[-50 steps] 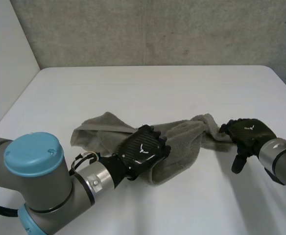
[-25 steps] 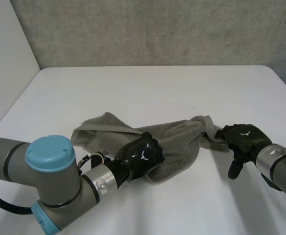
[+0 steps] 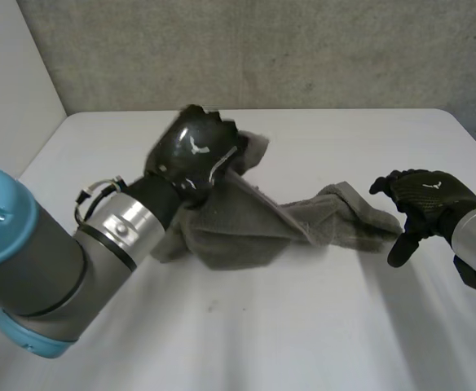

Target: Fold the towel.

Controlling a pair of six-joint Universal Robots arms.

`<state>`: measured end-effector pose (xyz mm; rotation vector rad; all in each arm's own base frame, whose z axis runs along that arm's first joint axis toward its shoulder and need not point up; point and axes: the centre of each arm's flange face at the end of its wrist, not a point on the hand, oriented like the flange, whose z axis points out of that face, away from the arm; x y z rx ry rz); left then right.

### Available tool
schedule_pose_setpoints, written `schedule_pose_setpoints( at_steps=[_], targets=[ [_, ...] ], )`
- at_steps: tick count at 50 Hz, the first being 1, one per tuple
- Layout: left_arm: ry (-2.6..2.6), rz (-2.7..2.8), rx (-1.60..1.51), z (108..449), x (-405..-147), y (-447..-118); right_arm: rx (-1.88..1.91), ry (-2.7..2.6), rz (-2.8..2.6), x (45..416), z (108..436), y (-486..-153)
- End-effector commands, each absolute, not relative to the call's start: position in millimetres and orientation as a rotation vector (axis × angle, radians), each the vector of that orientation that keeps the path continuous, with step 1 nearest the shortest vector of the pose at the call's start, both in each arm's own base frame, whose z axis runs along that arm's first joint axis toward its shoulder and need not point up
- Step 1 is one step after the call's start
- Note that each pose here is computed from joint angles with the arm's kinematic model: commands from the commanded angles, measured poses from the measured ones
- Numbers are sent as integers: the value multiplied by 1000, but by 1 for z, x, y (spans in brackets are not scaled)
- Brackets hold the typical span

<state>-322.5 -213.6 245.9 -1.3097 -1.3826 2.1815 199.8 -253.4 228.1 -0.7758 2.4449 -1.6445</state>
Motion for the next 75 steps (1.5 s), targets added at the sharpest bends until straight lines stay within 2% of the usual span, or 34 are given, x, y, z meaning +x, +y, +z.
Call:
schedule_pose_setpoints(
  at_steps=[1, 6, 11, 14, 17, 19, 29, 36, 38, 41, 43, 44, 49, 54, 61, 65, 68, 71, 75],
  targets=[
    [-1529, 2129, -948, 276, -309, -215, -592, 2361, -1540, 210, 227, -238],
    [-1584, 2095, -874, 284, -303, -210, -607, 2247, -1485, 228, 220, -230],
    [-1610, 2130, -829, 294, -296, -206, -661, 2174, -1450, 256, 188, -232],
    [-1627, 2147, -804, 296, -294, -207, -680, 2153, -1454, 263, 184, -231],
    [-1659, 2162, -770, 296, -291, -207, -687, 2125, -1499, 272, 174, -237],
    [-1668, 2161, -756, 296, -291, -205, -644, 2119, -1593, 278, 160, -252],
    [-1639, 2192, -728, 306, -285, -201, -511, 2118, -1801, 288, 142, -279],
    [-1660, 2207, -713, 304, -282, -206, -475, 2111, -1852, 284, 152, -285],
    [-1686, 2227, -688, 304, -276, -213, -491, 2056, -1907, 283, 176, -284],
    [-1706, 2235, -677, 302, -273, -219, -508, 2031, -1941, 281, 192, -280],
    [-1743, 2235, -675, 296, -268, -225, -648, 2046, -1940, 276, 218, -266],
    [-1743, 2235, -675, 296, -268, -225, -649, 2046, -1940, 276, 218, -265],
    [-1820, 2204, -688, 281, -262, -230, -954, 2168, -1883, 242, 265, -255],
    [-1947, 2113, -717, 256, -255, -232, -1077, 2264, -1785, 225, 278, -251],
    [-2102, 1956, -771, 227, -252, -231, -1169, 2333, -1575, 225, 266, -236],
    [-2162, 1883, -793, 208, -255, -234, -1204, 2410, -1421, 230, 232, -247],
    [-2191, 1845, -810, 194, -259, -239, -1252, 2393, -1389, 240, 220, -250],
    [-2183, 1859, -817, 188, -265, -252, -1276, 2376, -1398, 247, 217, -251],
    [-2128, 1957, -837, 192, -275, -275, -1277, 2344, -1567, 259, 220, -278]
  ],
)
